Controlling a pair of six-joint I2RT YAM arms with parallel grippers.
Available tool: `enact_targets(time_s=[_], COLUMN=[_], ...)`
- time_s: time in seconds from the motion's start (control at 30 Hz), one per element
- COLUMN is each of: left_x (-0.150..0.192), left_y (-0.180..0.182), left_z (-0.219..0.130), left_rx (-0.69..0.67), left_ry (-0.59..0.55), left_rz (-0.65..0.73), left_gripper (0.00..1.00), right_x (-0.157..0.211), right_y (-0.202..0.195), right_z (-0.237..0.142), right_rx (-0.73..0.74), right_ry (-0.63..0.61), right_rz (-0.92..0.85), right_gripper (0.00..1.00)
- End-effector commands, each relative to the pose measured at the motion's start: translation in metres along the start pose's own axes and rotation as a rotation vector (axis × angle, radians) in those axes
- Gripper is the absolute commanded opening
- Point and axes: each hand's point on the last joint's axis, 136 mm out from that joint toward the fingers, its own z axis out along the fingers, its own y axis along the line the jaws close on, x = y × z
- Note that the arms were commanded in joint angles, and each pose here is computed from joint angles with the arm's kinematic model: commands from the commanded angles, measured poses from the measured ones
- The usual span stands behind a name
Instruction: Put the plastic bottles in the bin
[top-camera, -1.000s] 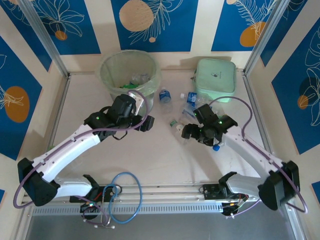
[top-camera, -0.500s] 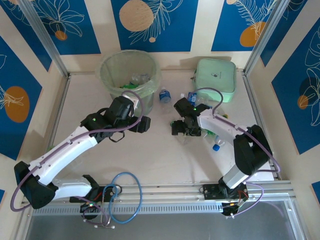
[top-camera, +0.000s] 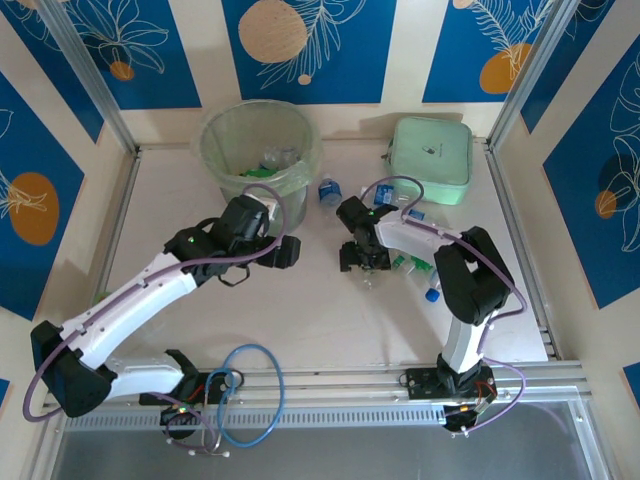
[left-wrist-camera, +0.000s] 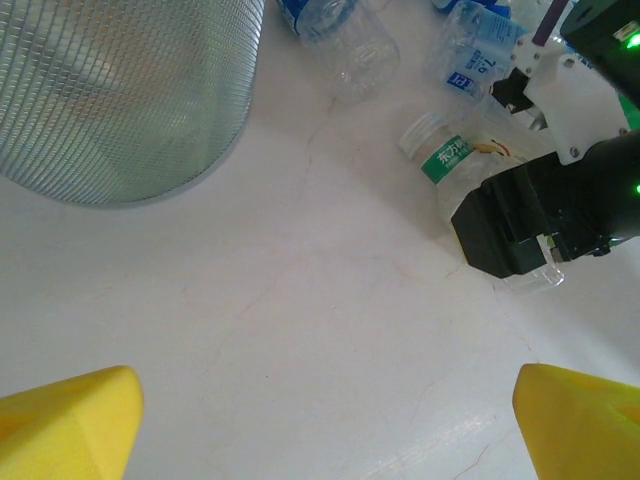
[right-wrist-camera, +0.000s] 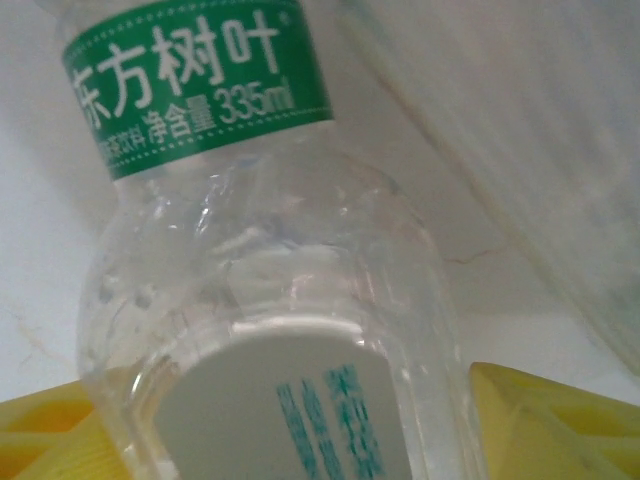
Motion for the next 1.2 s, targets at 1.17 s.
enact_targets(time_s=[1.17], left_x=[0.046], left_y=[0.028], left_z=[0.004], left_rx=[-0.037], left_ry=[0.061], left_rz=[-0.047], left_gripper=[0.92], right_x=[-0.093], right_y=[0.115], right_z=[-0.348], right_rx=[-0.696], right_ry=[-0.753], right_rz=[-0.109], right_gripper=[0.57])
